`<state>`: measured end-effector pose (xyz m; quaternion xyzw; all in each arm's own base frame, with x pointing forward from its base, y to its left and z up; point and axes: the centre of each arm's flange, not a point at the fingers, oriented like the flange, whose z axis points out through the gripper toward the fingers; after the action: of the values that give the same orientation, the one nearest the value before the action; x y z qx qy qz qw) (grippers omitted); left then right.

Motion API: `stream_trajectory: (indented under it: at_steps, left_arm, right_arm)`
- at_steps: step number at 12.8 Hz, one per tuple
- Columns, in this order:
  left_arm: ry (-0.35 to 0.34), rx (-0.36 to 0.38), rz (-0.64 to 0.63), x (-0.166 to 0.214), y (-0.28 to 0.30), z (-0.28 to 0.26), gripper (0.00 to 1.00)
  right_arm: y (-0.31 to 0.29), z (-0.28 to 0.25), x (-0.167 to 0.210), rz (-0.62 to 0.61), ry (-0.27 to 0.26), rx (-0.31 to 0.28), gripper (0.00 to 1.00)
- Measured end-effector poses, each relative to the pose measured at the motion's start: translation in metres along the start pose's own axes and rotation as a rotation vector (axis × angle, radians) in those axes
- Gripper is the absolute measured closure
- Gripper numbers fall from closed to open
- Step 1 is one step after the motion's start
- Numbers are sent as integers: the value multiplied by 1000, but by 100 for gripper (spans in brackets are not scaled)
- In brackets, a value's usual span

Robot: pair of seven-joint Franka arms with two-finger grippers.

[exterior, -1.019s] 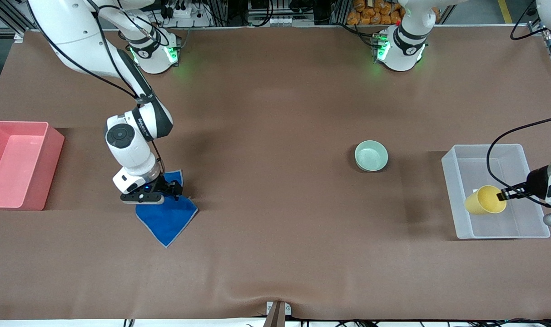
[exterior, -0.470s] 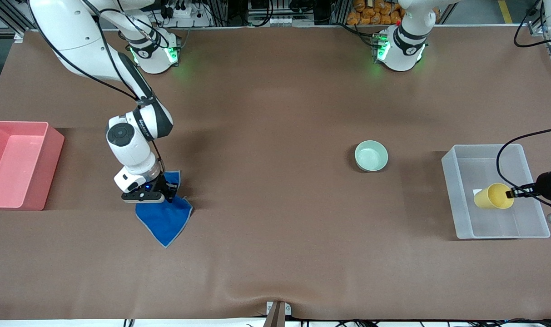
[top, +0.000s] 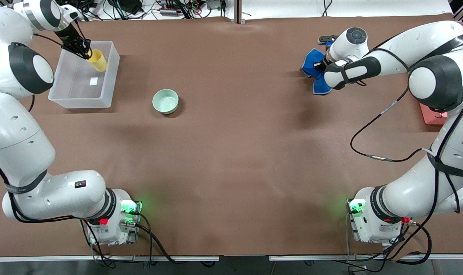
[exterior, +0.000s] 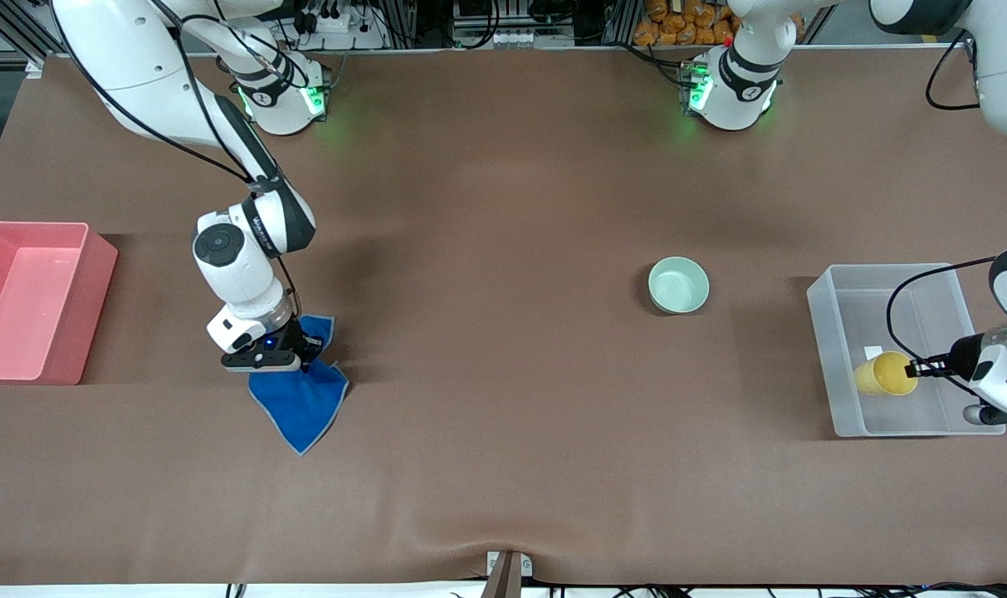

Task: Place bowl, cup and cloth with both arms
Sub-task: 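Lower the cup into the clear bin while the right gripper lifts the cloth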

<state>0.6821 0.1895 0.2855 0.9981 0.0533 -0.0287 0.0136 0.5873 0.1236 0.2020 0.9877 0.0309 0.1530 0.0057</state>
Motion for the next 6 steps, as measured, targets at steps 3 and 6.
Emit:
stream_trajectory:
  at_steps: [3,6]
  left_arm:
    - [16,5,-2,4,-5,15,97]
    - [28,8,0,6,-4,23,97]
  right_arm:
    - [20,-13,16,-105,-77,-53,98]
    - [38,-37,42,-205,-169,-102,98]
